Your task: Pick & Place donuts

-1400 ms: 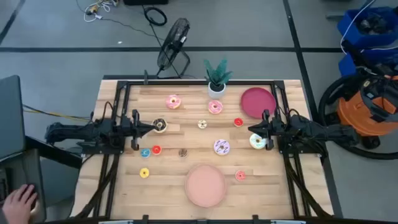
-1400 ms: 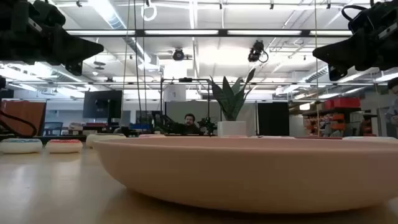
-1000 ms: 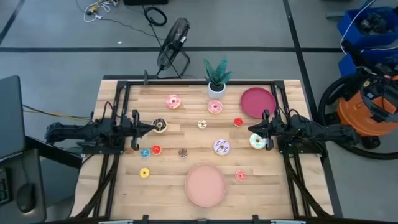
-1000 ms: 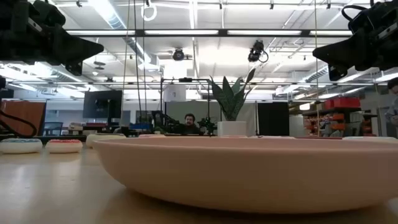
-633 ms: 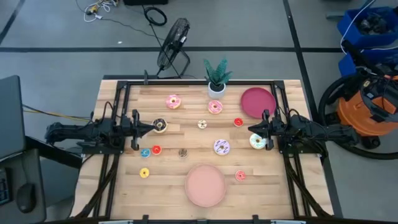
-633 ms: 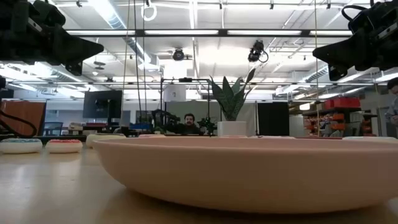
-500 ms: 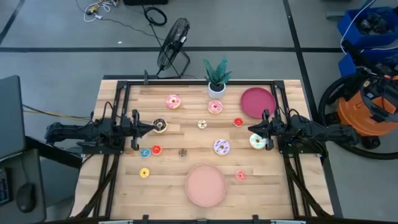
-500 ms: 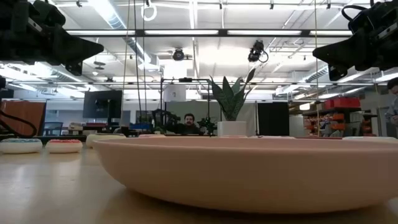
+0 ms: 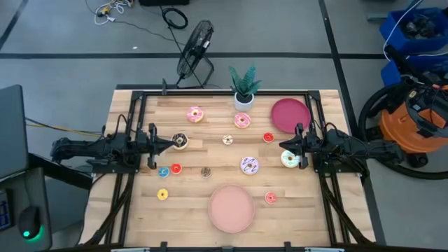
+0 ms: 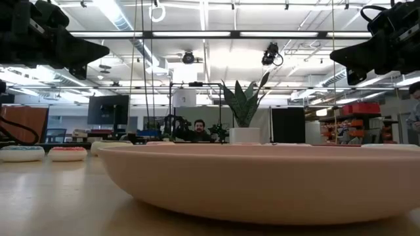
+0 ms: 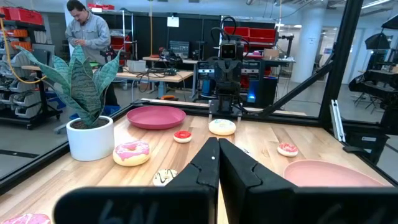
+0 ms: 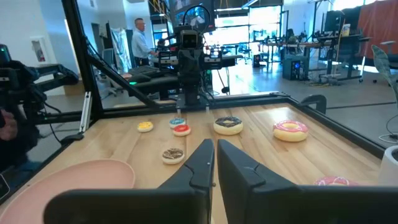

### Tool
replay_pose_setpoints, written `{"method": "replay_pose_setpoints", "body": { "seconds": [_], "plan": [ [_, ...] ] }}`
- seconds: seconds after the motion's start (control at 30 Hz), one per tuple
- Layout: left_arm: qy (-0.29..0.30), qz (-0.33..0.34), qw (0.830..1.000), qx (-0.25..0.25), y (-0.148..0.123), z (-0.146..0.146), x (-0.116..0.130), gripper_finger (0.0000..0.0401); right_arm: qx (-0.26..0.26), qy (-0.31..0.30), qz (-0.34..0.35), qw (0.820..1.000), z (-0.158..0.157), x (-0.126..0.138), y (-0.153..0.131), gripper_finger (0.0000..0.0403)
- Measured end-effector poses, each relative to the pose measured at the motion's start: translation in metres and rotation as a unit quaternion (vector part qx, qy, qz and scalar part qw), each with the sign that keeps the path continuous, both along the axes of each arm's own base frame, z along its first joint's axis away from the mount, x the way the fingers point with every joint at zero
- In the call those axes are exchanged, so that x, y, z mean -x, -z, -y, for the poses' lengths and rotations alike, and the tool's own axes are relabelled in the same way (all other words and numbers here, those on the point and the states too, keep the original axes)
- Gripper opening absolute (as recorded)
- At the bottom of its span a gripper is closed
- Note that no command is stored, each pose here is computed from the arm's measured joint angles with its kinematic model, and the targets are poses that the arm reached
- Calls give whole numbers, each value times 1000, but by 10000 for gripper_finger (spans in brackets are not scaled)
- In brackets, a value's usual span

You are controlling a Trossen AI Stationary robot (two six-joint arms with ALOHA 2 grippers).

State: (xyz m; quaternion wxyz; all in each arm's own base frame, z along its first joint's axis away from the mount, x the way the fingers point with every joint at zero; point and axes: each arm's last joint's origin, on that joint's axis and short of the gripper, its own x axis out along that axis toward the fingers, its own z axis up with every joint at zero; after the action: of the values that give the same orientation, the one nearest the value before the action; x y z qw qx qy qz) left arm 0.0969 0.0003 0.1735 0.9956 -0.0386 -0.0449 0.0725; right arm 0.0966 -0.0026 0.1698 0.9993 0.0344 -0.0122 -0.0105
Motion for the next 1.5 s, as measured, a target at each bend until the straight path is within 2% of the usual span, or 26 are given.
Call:
{"method": "replay_pose_setpoints", "body": {
  "seconds": [0.33, 0.47, 0.6, 0.8, 0.97, 1.07, 1.17, 1.27, 1.5],
  "plan": [
    [0, 0, 1000, 0, 0, 0, 0, 12, 0, 0, 0, 1000, 0, 0, 0, 31],
    [0, 0, 1000, 0, 0, 0, 0, 12, 48, 10, -1, 999, 0, 0, 0, 31],
    [0, 0, 1000, 0, 0, 0, 0, 12, 56, 14, 3, 998, 1, 0, -1, 31],
    [0, 2, 1000, 0, 0, 0, 0, 12, -26, 33, 34, 999, 2, 0, -6, 31],
    [0, 8, 1000, 0, -2, 0, 0, 12, -11, 52, 52, 997, 3, 1, -10, 31],
    [0, 11, 1000, 0, -2, 0, 0, 12, -14, 88, 24, 996, 5, -2, -5, 35],
    [0, 12, 1000, 1, -2, 0, 0, 12, -31, 109, -12, 994, 7, -7, 1, 56],
    [0, 12, 1000, 0, -2, 0, 0, 12, -43, 123, -63, 990, 7, -13, 11, 93],
    [-8, 18, 1000, -8, -4, 0, 0, 12, -44, 174, -165, 970, 10, -20, 31, 232]
  ]
}}
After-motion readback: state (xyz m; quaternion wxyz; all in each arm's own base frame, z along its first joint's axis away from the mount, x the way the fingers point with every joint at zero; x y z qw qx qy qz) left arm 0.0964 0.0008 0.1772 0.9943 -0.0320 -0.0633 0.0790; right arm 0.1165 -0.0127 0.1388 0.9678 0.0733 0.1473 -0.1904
